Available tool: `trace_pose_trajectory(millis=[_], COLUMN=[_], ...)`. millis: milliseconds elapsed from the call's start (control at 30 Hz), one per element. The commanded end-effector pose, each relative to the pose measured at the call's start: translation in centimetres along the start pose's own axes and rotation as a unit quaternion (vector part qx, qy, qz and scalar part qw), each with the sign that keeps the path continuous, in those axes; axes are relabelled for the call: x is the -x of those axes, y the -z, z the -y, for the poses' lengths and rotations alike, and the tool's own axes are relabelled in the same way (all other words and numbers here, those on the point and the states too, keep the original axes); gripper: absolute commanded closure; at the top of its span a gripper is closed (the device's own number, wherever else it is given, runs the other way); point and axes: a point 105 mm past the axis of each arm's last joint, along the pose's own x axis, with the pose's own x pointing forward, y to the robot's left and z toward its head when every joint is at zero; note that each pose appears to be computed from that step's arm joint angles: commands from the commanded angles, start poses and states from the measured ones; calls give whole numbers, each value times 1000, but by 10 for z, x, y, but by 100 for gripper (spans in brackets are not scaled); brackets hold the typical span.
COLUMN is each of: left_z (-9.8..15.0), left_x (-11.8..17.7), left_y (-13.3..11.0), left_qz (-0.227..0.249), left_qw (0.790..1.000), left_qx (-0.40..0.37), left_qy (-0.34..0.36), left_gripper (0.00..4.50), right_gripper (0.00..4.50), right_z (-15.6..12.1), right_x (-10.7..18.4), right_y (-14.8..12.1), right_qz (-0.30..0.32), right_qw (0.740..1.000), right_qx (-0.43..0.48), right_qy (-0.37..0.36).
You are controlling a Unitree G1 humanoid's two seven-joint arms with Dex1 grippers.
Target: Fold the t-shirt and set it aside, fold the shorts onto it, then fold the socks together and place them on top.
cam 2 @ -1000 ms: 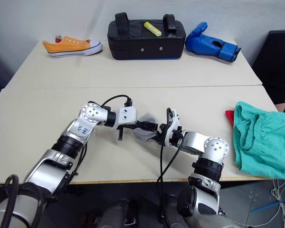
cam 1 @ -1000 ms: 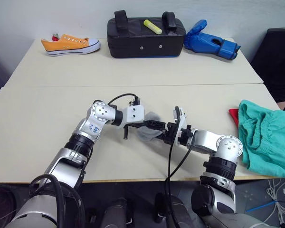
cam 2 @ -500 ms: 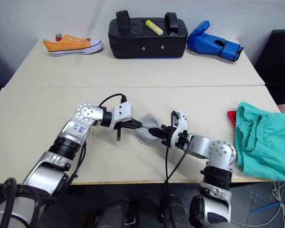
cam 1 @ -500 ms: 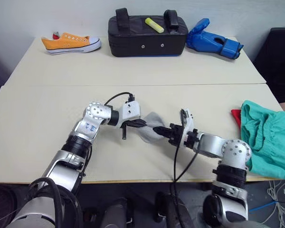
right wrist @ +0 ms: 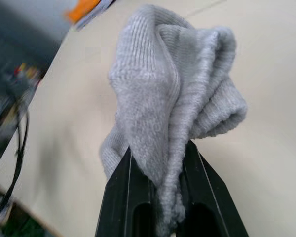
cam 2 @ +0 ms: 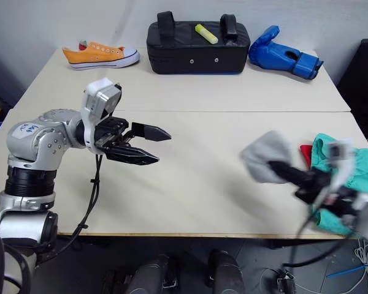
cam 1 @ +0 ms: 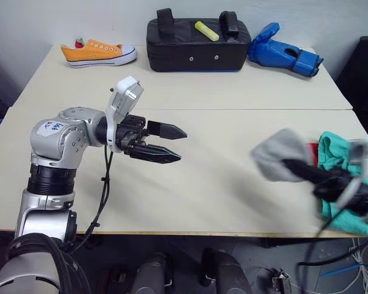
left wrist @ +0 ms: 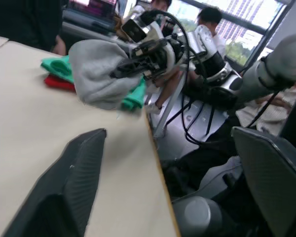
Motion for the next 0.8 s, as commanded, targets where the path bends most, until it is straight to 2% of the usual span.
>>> trace_pose_trajectory(millis=[33, 133, 200, 400, 567, 733, 800], left_z=[7, 2, 1, -4, -7, -4, 2], left_x=[-12, -15, -15, -14, -10, 3, 10], left_y=[-1, 8, 10, 3, 4, 6, 5], left_qz=[-2, -14, -15, -2, -1, 16, 26], left_qw=[999, 999, 999, 998, 997, 998, 998], left_qx=[-32, -41, -44, -52, -36, 10, 26], left_qy=[10, -8, -16, -46, -61, -57, -50], left_gripper=[0, 0, 0, 0, 0, 0, 0], right_gripper=[440, 440, 440, 440, 268, 90, 22], right_z=[39, 81, 96, 155, 169, 164, 155], right_x=[35, 49, 51, 49, 40, 67, 81], right_y=[-38, -49, -49, -27, -12, -25, -32], right_qz=[77, 119, 128, 130, 113, 105, 78], right_qw=[992, 976, 969, 933, 934, 937, 943], right_qx=[-18, -67, -87, -133, -122, -45, 13], right_qy=[95, 168, 191, 307, 317, 331, 325])
